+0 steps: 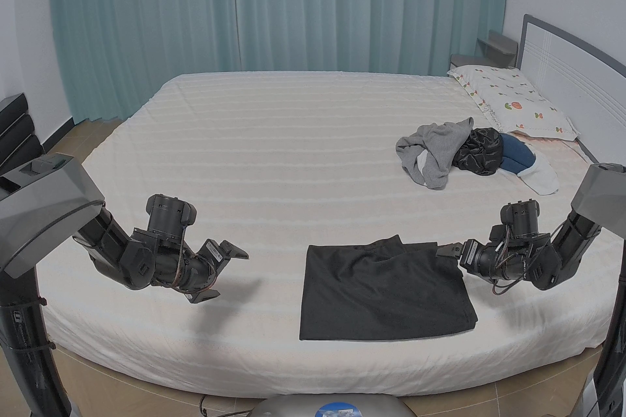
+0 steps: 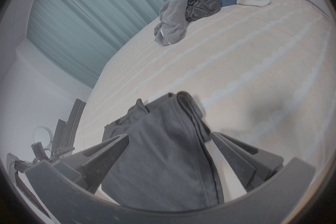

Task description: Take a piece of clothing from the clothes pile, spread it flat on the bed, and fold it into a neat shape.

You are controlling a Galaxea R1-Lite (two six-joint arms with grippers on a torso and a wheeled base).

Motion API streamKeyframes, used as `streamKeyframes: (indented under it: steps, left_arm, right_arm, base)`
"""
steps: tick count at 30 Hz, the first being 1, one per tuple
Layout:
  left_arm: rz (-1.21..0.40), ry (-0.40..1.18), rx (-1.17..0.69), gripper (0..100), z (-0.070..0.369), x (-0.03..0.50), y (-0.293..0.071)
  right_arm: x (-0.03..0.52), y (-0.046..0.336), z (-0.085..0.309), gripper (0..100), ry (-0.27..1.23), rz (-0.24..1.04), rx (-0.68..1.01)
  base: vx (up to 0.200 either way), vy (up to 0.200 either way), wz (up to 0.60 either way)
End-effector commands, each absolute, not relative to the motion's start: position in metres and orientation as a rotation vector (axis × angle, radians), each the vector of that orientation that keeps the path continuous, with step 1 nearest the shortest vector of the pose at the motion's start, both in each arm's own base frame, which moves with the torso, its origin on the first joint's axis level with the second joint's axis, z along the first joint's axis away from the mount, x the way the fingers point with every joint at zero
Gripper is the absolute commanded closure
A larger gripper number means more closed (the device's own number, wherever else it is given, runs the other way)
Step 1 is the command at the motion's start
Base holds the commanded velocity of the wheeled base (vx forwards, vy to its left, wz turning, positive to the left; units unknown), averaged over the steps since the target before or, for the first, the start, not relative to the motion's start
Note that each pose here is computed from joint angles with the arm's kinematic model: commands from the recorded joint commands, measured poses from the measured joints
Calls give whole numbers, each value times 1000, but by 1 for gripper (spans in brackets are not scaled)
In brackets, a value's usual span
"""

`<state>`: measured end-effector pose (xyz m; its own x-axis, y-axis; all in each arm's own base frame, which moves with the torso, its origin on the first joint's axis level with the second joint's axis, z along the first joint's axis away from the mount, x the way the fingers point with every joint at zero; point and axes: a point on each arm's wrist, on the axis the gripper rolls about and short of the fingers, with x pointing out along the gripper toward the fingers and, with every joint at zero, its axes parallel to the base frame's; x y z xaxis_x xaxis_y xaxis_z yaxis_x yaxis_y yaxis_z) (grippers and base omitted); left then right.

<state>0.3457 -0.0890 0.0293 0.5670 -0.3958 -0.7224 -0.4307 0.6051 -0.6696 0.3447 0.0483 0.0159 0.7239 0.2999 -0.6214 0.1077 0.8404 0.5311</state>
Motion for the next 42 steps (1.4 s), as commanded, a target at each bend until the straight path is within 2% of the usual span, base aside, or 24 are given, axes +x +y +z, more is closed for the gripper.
streamKeyframes:
  steps: [1, 6, 7, 19, 26, 38, 39, 42]
  left_arm:
    - [26, 1015, -964, 0, 27, 346, -90]
    - [25, 1016, -961, 0, 27, 346, -90]
    - [25, 1016, -959, 0, 27, 346, -90]
    - [25, 1016, -956, 0, 27, 346, -90]
    - [24, 1015, -956, 0, 27, 346, -90]
    - [22, 1015, -954, 0, 27, 346, -90]
    - [24, 1018, -954, 0, 26, 345, -90]
    - [19, 1021, -949, 0, 26, 345, -93]
  right_arm:
    - [370, 47, -6, 0, 770, 91, 612]
    - [384, 50, -6, 0, 754, 106, 670]
    - [384, 50, -8, 100, 756, 109, 670]
    - [390, 31, -11, 100, 731, 71, 698]
    - [394, 13, -10, 100, 686, 19, 780]
    - [393, 14, -15, 100, 703, 18, 784]
    - [392, 14, -16, 0, 705, 17, 784]
    - [390, 16, -13, 0, 704, 21, 783]
  base:
    - [0, 0, 0]
    - [0, 0, 0]
    - [0, 0, 0]
    - [0, 0, 0]
    - [0, 0, 0]
    - [0, 0, 0]
    - [0, 0, 0]
    - [0, 0, 0]
